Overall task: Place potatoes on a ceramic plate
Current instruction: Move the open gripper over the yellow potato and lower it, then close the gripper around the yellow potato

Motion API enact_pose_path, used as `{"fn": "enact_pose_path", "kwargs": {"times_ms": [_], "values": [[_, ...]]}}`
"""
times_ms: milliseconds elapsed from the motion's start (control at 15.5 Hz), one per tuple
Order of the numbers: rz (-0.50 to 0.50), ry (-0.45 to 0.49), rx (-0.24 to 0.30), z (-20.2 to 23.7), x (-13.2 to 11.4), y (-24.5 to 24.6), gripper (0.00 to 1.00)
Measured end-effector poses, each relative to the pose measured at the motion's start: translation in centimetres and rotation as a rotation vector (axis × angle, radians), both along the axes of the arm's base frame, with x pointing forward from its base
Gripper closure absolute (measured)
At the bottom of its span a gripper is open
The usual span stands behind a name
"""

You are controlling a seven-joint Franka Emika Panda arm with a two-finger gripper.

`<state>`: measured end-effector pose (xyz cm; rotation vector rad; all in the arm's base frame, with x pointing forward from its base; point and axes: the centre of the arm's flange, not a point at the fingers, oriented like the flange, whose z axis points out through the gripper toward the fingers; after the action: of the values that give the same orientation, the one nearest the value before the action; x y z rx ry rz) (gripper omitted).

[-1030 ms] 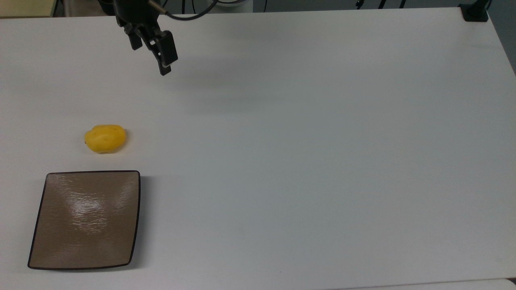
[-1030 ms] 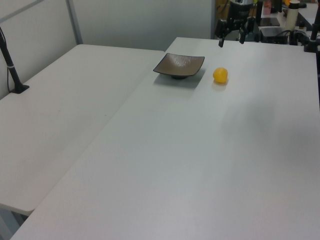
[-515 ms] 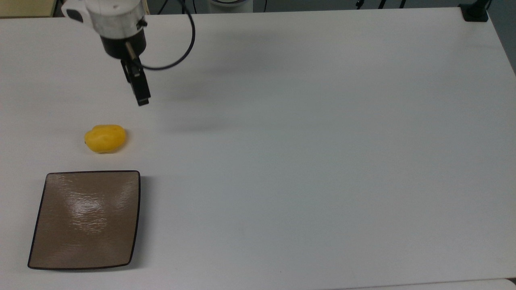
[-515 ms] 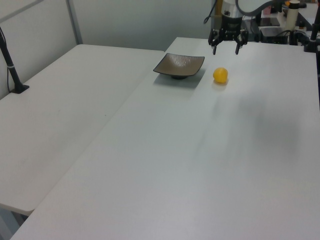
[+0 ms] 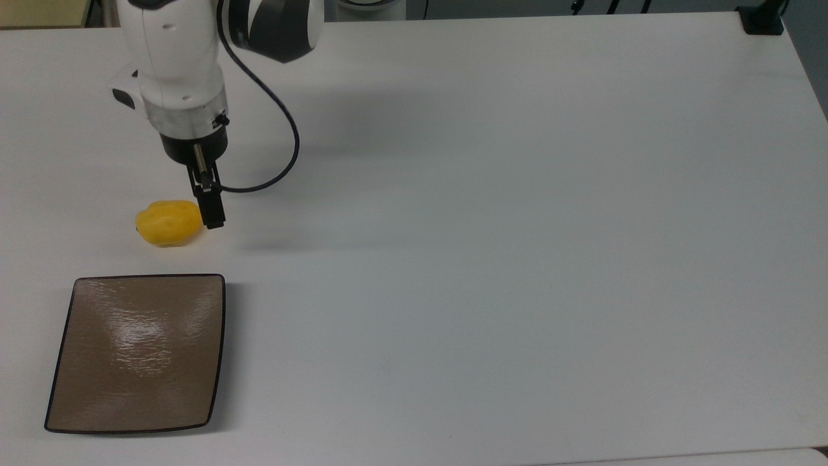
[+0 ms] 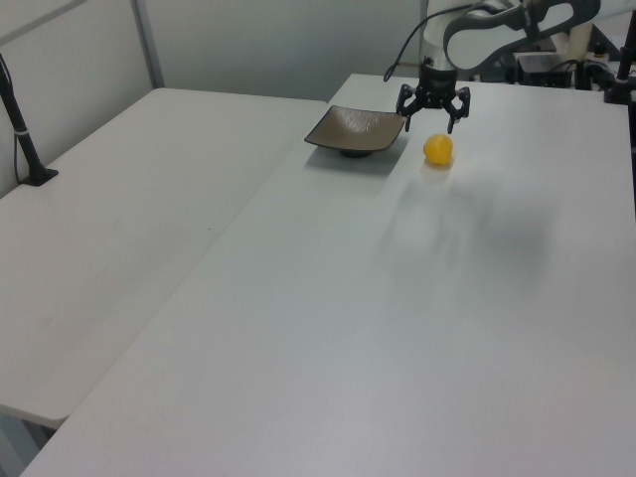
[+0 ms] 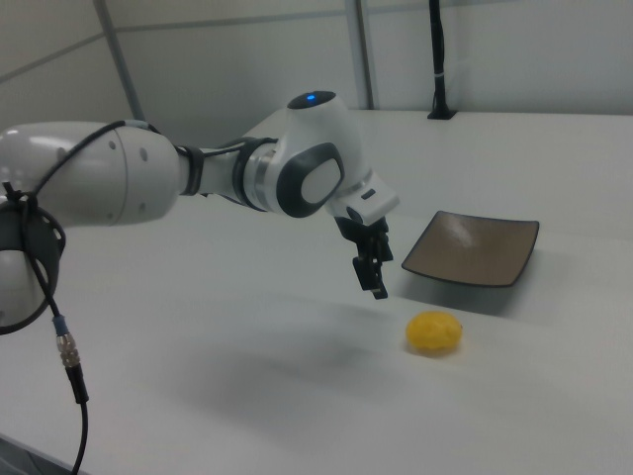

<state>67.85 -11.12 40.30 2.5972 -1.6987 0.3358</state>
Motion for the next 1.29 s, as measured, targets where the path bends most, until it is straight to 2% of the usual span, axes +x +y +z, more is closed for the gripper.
{"fn": "enact_pose_path", "kwargs": {"times_ms": [515, 966, 1287], "values": [[-0.082, -0.003, -0.024, -0.4, -0.1, -3.4, 0.0], [-0.109, 0.028, -0.037, -2.4, -0.2, -4.9, 0.0], [-0.105, 0.004, -0.049, -3.6, 0.3, -5.1, 0.0]]}}
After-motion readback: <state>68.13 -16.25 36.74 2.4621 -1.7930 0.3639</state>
